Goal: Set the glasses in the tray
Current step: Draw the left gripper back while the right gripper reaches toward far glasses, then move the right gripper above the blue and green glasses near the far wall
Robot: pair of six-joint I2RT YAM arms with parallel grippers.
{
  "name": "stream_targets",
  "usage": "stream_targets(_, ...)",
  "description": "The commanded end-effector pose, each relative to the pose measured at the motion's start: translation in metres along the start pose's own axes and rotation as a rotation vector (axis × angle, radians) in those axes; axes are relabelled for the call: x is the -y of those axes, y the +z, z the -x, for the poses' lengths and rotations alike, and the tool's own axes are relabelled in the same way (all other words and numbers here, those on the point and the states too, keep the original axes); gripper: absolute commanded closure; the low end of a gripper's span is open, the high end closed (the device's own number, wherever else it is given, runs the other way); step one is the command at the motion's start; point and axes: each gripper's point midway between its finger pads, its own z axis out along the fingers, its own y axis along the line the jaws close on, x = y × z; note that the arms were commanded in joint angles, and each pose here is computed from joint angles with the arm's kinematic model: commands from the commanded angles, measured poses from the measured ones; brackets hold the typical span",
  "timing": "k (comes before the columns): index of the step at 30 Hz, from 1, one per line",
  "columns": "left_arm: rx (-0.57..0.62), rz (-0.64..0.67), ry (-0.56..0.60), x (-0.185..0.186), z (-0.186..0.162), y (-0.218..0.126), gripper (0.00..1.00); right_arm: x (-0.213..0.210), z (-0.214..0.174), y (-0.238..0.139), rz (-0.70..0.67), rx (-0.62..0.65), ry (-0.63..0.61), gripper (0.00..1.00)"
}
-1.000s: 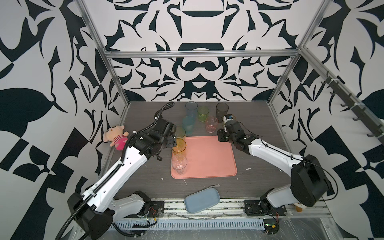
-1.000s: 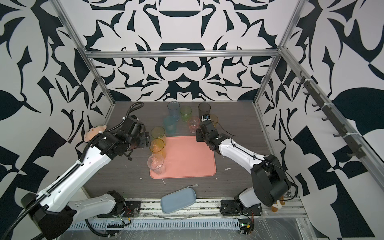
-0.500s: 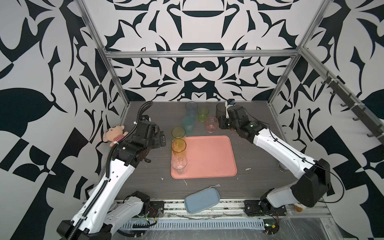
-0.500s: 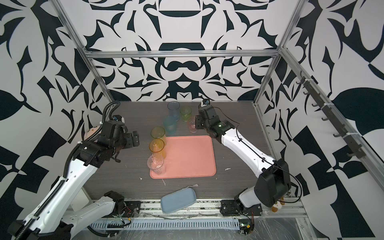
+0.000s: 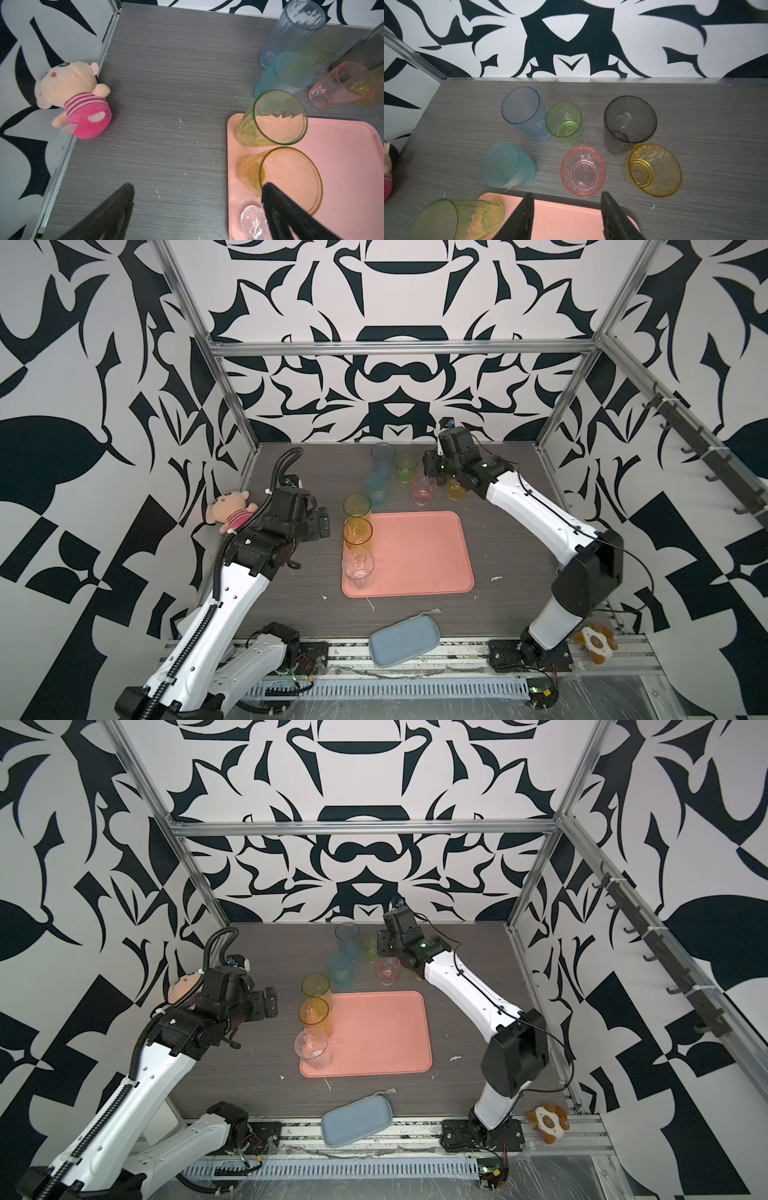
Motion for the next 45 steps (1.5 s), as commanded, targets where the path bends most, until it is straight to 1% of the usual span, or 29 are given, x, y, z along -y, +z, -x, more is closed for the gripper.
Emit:
stream_targets(1,0.006,-0.074,0.008,0.011,-0.002,0.000,0.00,-0.015,0.019,0.001,0.049,0.008,0.018,0.45)
stream_targets(8,0.019,-0.089,0.012,0.012,-0.002,-0.003,0.01,-0.035,0.028,0.037,0.077,-0.041,0.039,0.45)
stream_targets(14,0.060,-0.127,-0.003,0.015,0.002,-0.012,0.00,-0.046,0.032,0.060,0.092,-0.064,0.046,0.45)
stream_targets(18,0.064,-0.135,-0.008,0.015,0.001,-0.014,0.01,-0.048,0.036,0.072,0.088,-0.052,0.071,0.45)
stream_targets(21,0.061,-0.137,-0.007,0.016,0.001,-0.013,0.01,-0.055,0.038,0.081,0.122,-0.038,0.087,0.45)
stream_targets(27,0.064,-0.138,-0.011,0.016,0.001,-0.014,0.00,-0.061,0.042,0.095,0.132,-0.024,0.113,0.45)
stream_targets(38,0.089,-0.134,-0.017,0.013,0.003,-0.017,0.00,-0.060,0.052,0.116,0.083,0.017,0.134,0.47)
stream_targets(45,0.100,-0.132,-0.011,0.012,0.003,-0.018,0.00,-0.060,0.048,0.131,0.074,0.010,0.160,0.49)
